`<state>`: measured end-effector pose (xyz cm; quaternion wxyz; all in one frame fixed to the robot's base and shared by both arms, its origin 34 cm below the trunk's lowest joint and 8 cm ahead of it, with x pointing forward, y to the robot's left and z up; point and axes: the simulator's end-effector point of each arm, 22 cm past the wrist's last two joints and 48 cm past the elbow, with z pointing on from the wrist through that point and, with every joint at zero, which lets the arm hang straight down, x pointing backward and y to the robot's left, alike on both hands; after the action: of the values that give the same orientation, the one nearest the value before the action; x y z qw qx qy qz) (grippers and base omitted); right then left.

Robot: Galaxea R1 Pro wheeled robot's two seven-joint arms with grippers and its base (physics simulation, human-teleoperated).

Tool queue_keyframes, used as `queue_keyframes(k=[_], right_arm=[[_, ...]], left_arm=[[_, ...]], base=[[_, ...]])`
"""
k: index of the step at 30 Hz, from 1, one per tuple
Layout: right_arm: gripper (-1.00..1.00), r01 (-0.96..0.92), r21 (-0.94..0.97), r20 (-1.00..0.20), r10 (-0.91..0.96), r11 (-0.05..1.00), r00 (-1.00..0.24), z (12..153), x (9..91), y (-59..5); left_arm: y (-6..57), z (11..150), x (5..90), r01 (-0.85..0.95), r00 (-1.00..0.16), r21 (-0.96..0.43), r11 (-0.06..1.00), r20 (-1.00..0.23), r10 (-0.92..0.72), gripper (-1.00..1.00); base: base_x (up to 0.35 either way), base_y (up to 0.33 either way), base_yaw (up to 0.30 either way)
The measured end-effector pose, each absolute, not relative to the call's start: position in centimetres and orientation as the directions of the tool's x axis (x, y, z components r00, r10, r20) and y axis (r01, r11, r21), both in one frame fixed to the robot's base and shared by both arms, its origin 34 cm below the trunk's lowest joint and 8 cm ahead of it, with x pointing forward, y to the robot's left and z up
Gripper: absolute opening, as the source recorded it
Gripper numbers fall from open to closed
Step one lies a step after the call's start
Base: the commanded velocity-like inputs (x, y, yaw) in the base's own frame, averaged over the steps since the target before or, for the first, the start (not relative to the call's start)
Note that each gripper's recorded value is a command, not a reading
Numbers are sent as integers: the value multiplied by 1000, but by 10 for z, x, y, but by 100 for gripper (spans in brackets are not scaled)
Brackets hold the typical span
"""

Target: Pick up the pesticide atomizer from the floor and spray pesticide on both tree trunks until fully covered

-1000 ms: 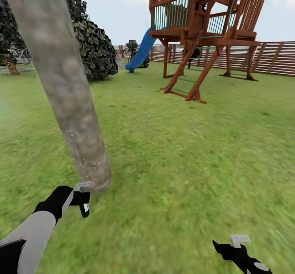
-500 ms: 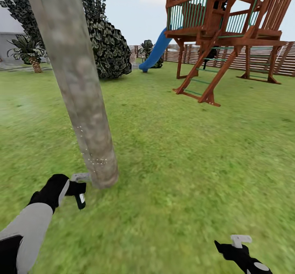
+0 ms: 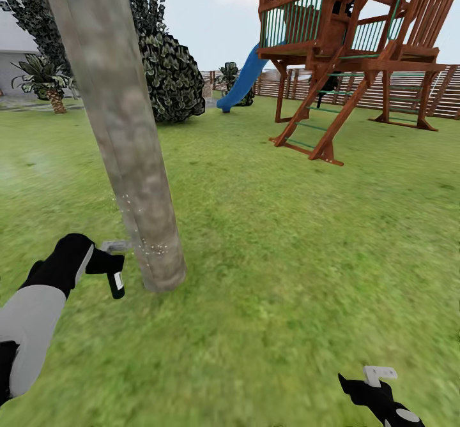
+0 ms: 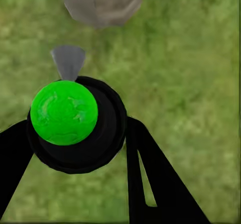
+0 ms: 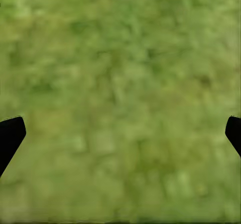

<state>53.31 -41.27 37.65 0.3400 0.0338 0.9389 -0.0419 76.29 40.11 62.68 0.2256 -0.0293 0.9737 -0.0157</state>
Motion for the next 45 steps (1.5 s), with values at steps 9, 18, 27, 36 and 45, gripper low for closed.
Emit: queue_keyframes(k=[9, 18, 27, 36, 45], right_arm=[[100, 93, -56, -642, 35, 994, -766, 377, 533, -413], [100, 92, -56, -641, 35, 994, -766, 377, 533, -413], [100, 93, -57, -642, 35, 994, -766, 377, 533, -413], [100, 94, -60, -641, 33, 994, -767, 377, 533, -414], [100, 94, -60, -642, 34, 994, -766, 377, 533, -414]], left_arm=[[440, 773, 837, -94, -772, -34, 995, -628, -94, -100], [438, 665, 784, -90, -867, -30, 996, -490, -93, -100], [443, 738, 821, -99, -813, -27, 995, -575, -97, -100], [441, 665, 780, -98, -870, -23, 995, -483, -96, -100], [440, 664, 780, -96, -871, -21, 995, -481, -95, -100]], base=[[-5, 0, 0], [0, 0, 0], [0, 0, 0], [0, -131, 0], [0, -274, 0]])
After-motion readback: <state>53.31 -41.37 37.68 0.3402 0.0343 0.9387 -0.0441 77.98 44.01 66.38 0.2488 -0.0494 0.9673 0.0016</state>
